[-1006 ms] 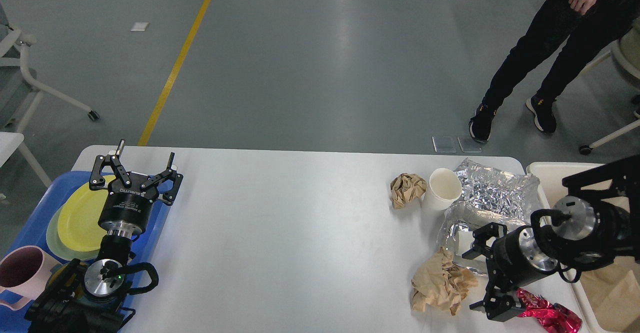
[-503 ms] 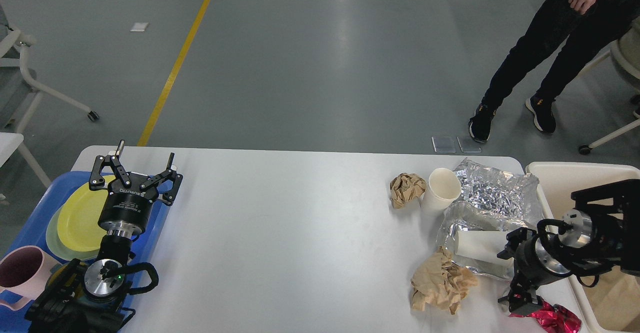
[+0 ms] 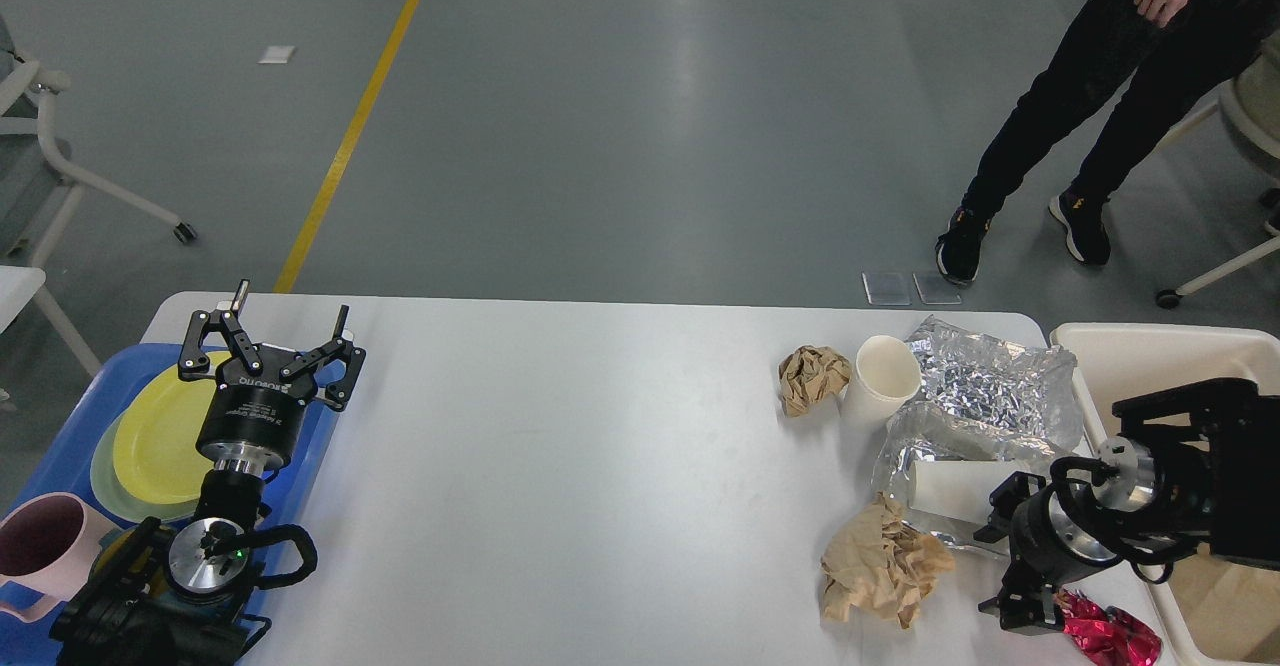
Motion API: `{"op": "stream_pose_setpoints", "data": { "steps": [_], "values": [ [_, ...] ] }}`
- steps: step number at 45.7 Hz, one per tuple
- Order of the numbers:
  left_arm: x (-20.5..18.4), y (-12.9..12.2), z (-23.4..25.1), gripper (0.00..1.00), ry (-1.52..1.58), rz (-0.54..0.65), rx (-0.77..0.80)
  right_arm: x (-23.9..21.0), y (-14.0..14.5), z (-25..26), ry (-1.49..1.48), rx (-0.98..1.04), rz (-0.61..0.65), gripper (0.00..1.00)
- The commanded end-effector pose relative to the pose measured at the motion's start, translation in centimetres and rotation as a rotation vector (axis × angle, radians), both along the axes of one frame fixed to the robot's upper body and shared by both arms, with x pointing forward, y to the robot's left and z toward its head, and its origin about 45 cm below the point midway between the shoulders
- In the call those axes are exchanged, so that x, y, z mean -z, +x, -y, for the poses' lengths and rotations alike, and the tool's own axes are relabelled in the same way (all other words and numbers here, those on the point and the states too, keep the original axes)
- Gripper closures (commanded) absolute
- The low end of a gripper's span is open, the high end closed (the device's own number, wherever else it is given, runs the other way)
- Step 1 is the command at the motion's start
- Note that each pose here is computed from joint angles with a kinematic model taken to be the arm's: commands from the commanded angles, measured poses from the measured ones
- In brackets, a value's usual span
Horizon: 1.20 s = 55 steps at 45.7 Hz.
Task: Tidy desktop
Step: 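Grasp the clear plastic bag holding the white cup with the right gripper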
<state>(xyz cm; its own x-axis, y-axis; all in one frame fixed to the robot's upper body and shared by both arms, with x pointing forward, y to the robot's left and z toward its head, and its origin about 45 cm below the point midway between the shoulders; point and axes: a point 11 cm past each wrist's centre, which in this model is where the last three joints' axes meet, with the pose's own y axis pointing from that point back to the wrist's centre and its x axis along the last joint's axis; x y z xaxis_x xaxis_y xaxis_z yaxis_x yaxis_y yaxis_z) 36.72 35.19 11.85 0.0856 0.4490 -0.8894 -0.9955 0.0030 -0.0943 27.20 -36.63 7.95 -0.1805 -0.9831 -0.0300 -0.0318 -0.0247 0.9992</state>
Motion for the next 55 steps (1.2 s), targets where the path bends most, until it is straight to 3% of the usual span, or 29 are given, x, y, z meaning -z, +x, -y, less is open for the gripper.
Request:
{"op": "stream_pose_setpoints", "data": {
  "steps": [1, 18, 23, 46, 55],
  "values": [
    [0.0, 0.0, 0.0, 0.04, 0.000, 0.000, 0.000, 0.0, 0.4, 0.6, -0.041, -0.068, 0.014, 0.80],
    [0.0, 0.0, 0.0, 0.04, 0.000, -0.001, 0.000, 0.9, 0.5, -0.1, -0.039, -0.080, 0.015, 0.81],
    [0.0, 0.0, 0.0, 0.04, 0.000, -0.001, 0.000, 1.0, 0.5, -0.3, -0.033, -0.083, 0.015, 1.00],
    [0.0, 0.0, 0.0, 0.04, 0.000, 0.000, 0.000, 0.4, 1.0, -1.2, 0.001, -0.089, 0.024, 1.00],
    [0.0, 0.0, 0.0, 0.04, 0.000, 0.000, 0.001, -2.3, 1.2, 0.0, -0.007, -0.087, 0.027, 1.00]
  ]
}}
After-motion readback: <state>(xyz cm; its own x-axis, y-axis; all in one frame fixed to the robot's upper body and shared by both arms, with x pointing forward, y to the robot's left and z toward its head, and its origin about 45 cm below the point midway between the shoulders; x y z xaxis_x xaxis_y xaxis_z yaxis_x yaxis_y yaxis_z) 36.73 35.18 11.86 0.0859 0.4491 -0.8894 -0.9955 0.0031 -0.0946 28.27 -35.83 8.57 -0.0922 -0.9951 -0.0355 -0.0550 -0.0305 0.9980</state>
